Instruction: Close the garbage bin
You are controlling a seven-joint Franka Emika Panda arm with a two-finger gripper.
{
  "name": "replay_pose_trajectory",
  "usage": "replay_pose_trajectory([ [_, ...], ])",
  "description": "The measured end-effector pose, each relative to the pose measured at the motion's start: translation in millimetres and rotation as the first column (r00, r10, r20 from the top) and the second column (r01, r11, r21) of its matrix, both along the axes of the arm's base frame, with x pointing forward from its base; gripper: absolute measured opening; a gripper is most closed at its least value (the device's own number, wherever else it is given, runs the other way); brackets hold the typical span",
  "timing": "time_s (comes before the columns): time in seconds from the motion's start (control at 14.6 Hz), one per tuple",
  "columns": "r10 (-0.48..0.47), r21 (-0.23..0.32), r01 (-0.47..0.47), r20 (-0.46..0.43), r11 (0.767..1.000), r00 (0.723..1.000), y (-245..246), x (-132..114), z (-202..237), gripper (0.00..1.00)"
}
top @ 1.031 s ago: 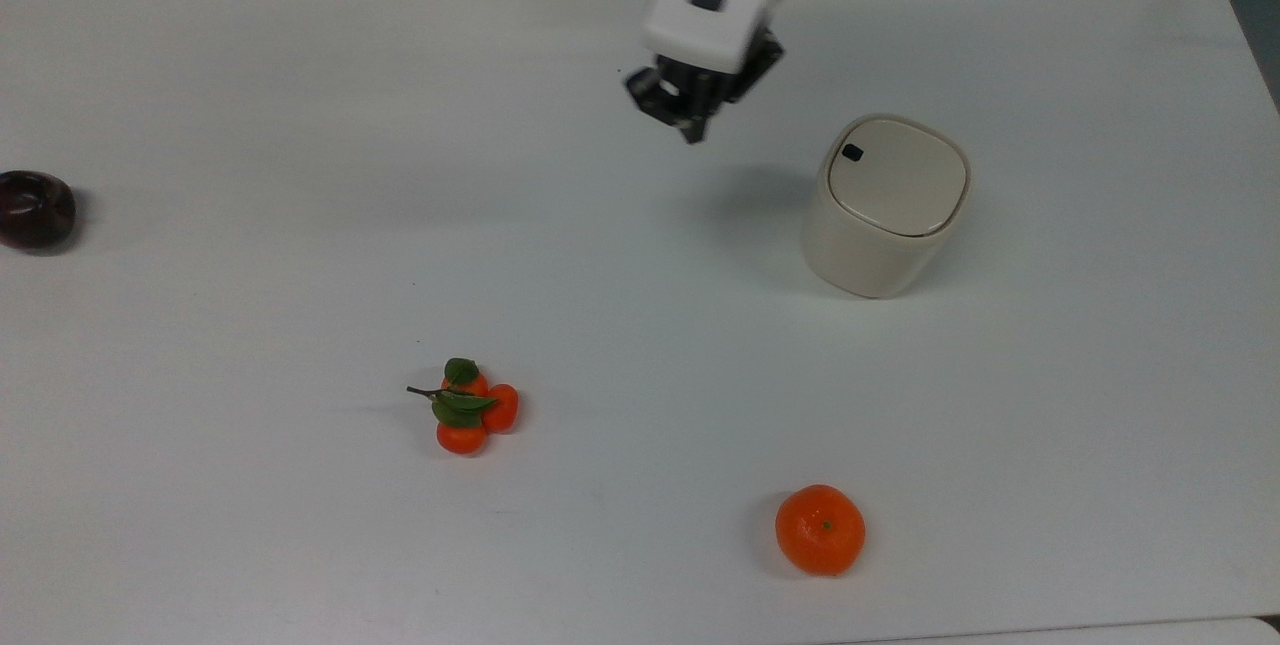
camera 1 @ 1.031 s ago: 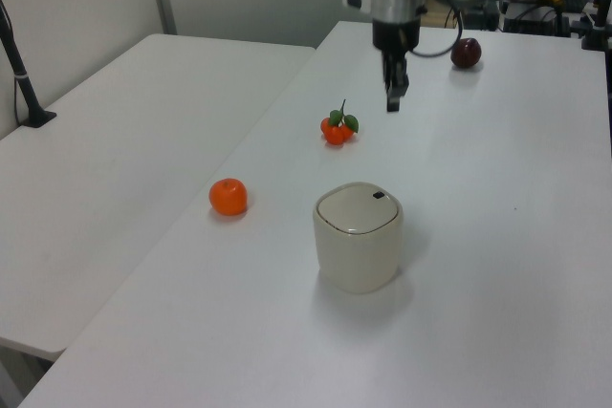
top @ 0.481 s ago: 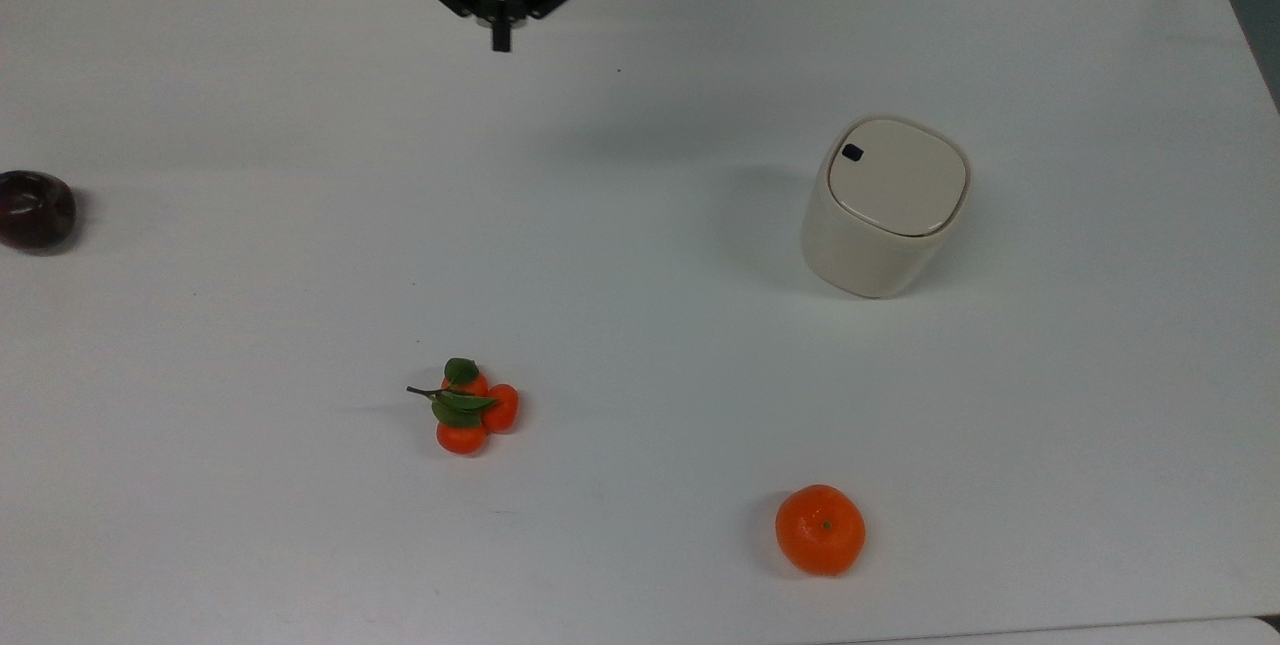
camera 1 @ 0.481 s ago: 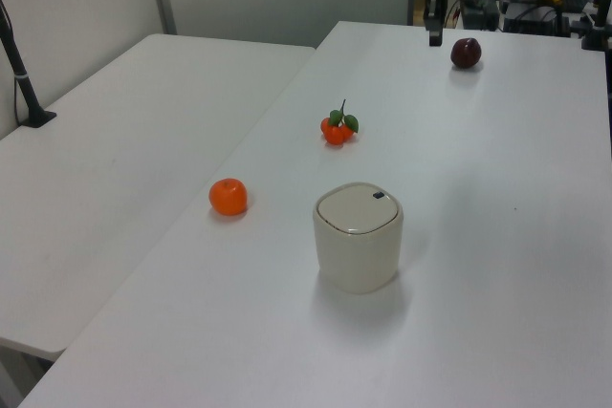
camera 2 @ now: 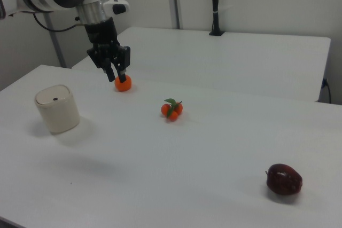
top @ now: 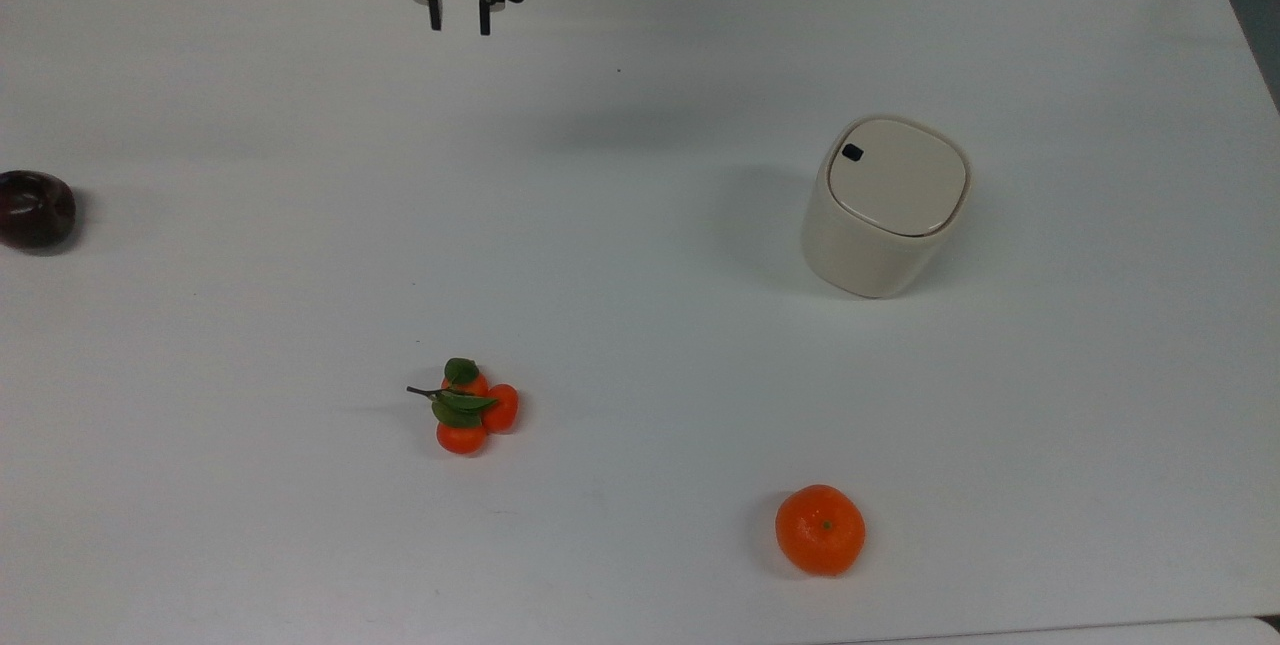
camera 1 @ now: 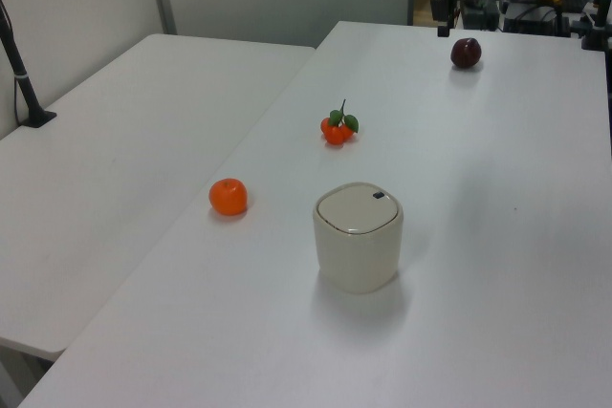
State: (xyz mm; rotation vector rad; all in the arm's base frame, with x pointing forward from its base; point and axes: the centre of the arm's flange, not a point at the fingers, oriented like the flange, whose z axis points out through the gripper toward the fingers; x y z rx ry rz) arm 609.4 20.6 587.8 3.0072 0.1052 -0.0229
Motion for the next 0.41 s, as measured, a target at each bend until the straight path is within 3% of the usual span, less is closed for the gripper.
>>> replay_pose_trajectory([
  [0.34,-0.021,0.001,0.021,0.011,1.0,1.0,-13,-3,7,0.94],
  [0.41,-0.024,0.001,0.024,0.014,1.0,1.0,-15,-4,9,1.0],
])
